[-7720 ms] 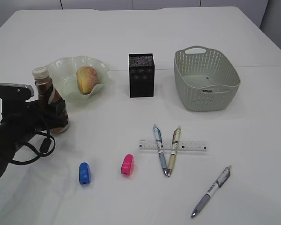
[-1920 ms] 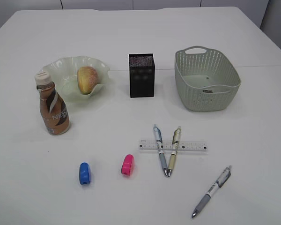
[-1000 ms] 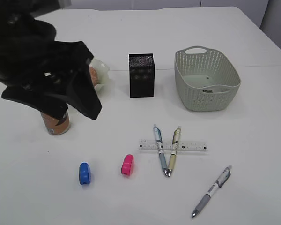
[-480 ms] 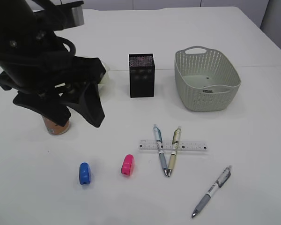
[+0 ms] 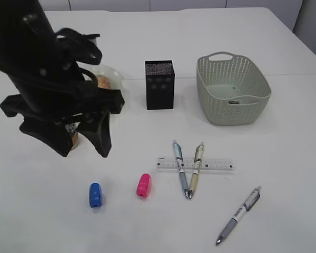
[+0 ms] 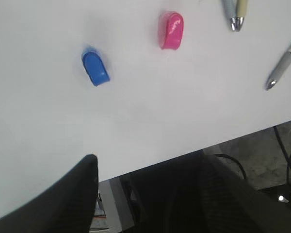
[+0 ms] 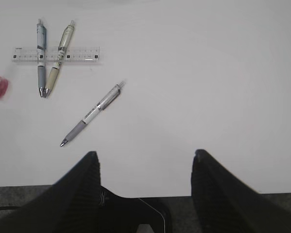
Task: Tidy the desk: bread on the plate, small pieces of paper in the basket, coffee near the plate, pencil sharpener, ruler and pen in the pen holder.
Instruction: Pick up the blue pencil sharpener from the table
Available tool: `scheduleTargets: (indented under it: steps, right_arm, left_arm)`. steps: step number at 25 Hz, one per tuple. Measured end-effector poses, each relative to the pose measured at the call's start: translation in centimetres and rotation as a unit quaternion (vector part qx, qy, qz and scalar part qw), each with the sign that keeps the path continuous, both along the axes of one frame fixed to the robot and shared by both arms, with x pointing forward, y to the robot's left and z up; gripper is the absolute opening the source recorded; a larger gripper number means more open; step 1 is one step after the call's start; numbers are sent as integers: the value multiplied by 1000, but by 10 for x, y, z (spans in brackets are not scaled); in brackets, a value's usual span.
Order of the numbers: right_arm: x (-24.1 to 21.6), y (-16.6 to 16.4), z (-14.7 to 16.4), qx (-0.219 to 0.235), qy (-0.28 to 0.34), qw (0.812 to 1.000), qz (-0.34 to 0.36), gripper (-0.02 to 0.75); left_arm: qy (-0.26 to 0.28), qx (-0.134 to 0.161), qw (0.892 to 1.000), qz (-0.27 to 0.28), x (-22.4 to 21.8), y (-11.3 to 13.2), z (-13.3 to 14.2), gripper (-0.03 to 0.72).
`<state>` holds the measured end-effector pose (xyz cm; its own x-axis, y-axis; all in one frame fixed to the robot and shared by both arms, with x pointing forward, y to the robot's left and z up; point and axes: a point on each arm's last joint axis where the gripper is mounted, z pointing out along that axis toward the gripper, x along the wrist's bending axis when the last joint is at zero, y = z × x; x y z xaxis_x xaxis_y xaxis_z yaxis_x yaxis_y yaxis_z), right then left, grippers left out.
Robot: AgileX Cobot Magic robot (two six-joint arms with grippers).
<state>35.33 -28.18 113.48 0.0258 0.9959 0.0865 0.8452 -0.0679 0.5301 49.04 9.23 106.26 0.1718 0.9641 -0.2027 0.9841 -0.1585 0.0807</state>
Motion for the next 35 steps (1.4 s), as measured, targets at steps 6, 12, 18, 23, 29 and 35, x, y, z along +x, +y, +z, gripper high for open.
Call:
scheduleTargets:
  steps: [6, 12, 18, 23, 29, 35]
  right_arm:
    - [0, 0, 0, 0, 0, 1000, 0, 467]
    - [0, 0, 0, 0, 0, 1000, 0, 467]
    - [0, 0, 0, 0, 0, 1000, 0, 467]
    - [0, 1, 0, -1, 0, 1000, 3, 467]
    - [1, 8, -1, -2, 5, 999, 34, 467]
    - [5, 10, -4, -5, 14, 999, 38, 467]
  left_arm:
    - [42, 36, 998, 9, 13, -9, -36, 463]
    - [73, 68, 995, 8, 22, -14, -67, 459]
    - [73, 78, 994, 6, 24, -14, -72, 459]
    - [63, 77, 995, 5, 25, -14, -72, 459]
    - [49, 70, 996, 28, 28, -15, -72, 459]
    - [43, 68, 995, 57, 37, -7, -72, 459]
